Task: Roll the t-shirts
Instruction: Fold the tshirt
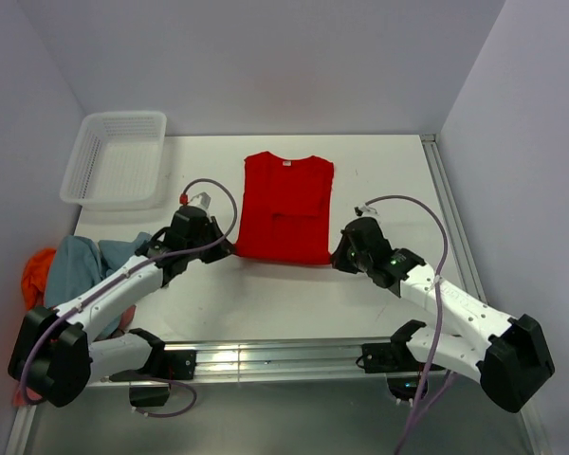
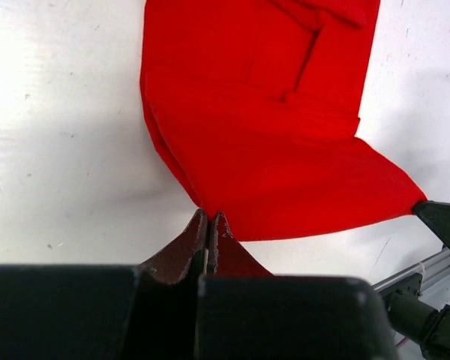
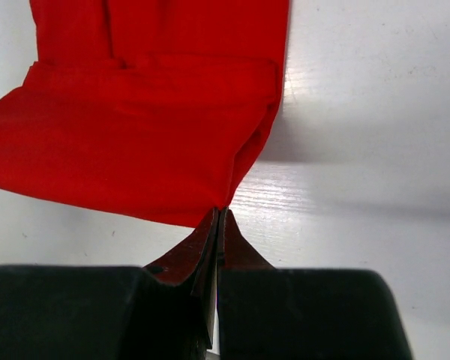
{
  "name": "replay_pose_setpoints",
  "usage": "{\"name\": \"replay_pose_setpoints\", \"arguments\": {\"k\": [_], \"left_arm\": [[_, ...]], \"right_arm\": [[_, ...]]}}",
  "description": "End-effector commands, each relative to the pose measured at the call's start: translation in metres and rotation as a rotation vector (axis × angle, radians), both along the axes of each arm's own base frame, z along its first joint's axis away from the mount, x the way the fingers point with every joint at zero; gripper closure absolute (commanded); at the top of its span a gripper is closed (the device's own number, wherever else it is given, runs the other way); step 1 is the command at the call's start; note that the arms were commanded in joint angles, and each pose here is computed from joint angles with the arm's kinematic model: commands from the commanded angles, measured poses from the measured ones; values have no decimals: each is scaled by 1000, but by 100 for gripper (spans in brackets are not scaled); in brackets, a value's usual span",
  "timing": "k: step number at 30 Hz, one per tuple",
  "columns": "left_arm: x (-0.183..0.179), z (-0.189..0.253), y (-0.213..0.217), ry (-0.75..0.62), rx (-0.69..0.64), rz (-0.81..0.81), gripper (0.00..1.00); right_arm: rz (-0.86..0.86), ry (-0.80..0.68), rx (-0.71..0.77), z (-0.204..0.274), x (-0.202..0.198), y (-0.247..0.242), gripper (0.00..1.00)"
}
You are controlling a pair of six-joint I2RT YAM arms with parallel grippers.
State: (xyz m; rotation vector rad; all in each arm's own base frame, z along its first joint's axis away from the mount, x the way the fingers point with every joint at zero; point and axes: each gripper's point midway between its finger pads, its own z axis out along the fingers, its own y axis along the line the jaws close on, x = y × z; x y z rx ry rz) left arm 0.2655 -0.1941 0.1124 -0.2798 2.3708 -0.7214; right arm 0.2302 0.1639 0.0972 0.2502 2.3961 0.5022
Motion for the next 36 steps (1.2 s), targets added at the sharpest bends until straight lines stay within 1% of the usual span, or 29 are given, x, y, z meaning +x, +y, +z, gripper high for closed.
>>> {"name": "replay_pose_setpoints", "arguments": {"k": [1,2,3,7,9,19,24,34,36], "left_arm": [[14,15,-3,-16,1,-37,99],[17,15,-3,-10,-2,-36,98],[21,10,-2,9,3,-32,98],[36,14,-5,22,0,-42,97],[42,11,-4,42,0,-42,96],[87,21,-5,43,-13,-36,93],[104,12,-11,58,-17,-44,92],[132,0,-23,75,-48,-46,92],[138,-4,-25,75,-54,-41,90]], "right_arm": [[56,-30,22,25,16,6,99],[56,-13,9,23,19,6,100],[51,-19,8,30,25,6,100],[57,2,-20,29,41,7,100],[67,0,-7,34,48,10,100],[41,33,-27,30,88,4,100],[13,29,-35,33,107,-1,100],[-37,72,-58,12,128,-10,100],[-55,81,-61,5,133,-14,100]]}}
